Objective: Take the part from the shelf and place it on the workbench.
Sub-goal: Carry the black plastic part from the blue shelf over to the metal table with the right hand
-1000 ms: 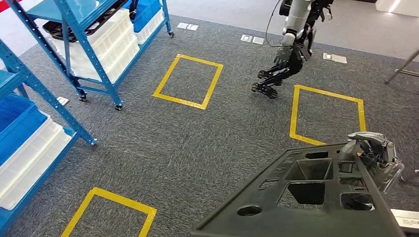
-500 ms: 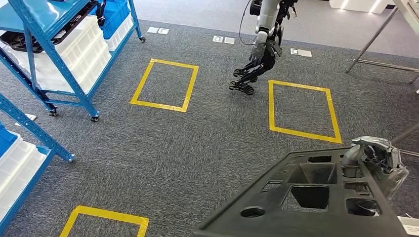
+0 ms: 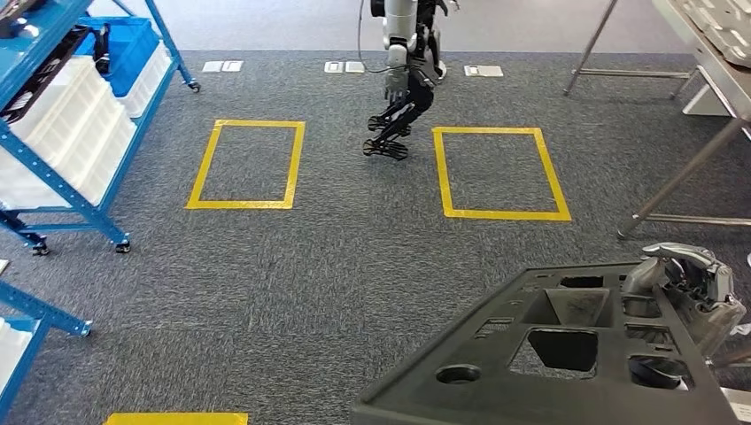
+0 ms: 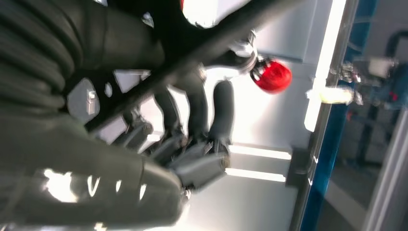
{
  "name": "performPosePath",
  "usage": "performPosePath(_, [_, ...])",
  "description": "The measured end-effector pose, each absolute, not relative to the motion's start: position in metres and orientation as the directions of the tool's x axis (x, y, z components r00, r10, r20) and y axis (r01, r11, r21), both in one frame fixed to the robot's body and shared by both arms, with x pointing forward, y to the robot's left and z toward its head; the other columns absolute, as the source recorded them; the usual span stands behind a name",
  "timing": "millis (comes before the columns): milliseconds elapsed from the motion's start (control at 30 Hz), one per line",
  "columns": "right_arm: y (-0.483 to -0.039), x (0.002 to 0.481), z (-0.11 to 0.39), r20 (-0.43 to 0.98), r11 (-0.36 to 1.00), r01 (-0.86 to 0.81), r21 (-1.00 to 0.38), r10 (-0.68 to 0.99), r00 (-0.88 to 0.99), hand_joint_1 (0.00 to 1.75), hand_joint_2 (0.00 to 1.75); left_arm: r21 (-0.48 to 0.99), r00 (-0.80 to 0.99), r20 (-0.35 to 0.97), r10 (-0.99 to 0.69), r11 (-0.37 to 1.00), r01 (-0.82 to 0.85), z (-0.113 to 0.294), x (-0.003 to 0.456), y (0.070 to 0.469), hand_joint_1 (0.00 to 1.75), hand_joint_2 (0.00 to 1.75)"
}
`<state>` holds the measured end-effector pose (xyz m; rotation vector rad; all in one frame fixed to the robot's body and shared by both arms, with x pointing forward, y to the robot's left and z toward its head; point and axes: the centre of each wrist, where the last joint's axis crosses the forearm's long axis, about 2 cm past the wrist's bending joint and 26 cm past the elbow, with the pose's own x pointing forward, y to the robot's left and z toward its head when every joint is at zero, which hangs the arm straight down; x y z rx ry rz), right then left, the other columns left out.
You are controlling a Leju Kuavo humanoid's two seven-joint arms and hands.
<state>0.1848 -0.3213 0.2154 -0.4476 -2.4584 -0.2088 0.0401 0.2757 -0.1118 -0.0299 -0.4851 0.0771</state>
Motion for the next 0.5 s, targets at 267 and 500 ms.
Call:
performPosePath(267, [-0.3208, 0.1850, 0.2155, 0.607, 0.929, 0.367, 0.044, 0.266, -0.748, 1.75, 1.75, -0.048, 0.884, 0.461, 0.081, 0.997, -0.066, -0.1120, 0.0379, 0.2756, 0.00, 1.75])
performPosePath(500, [-0.3207, 0.1850, 0.2155, 0.607, 0.929, 0.369, 0.045, 0.268, -0.748, 1.75, 1.75, -0.046, 0.883, 0.462, 0.080, 0.997, -0.066, -0.1120, 0.0388, 0.2761, 0.00, 1.75])
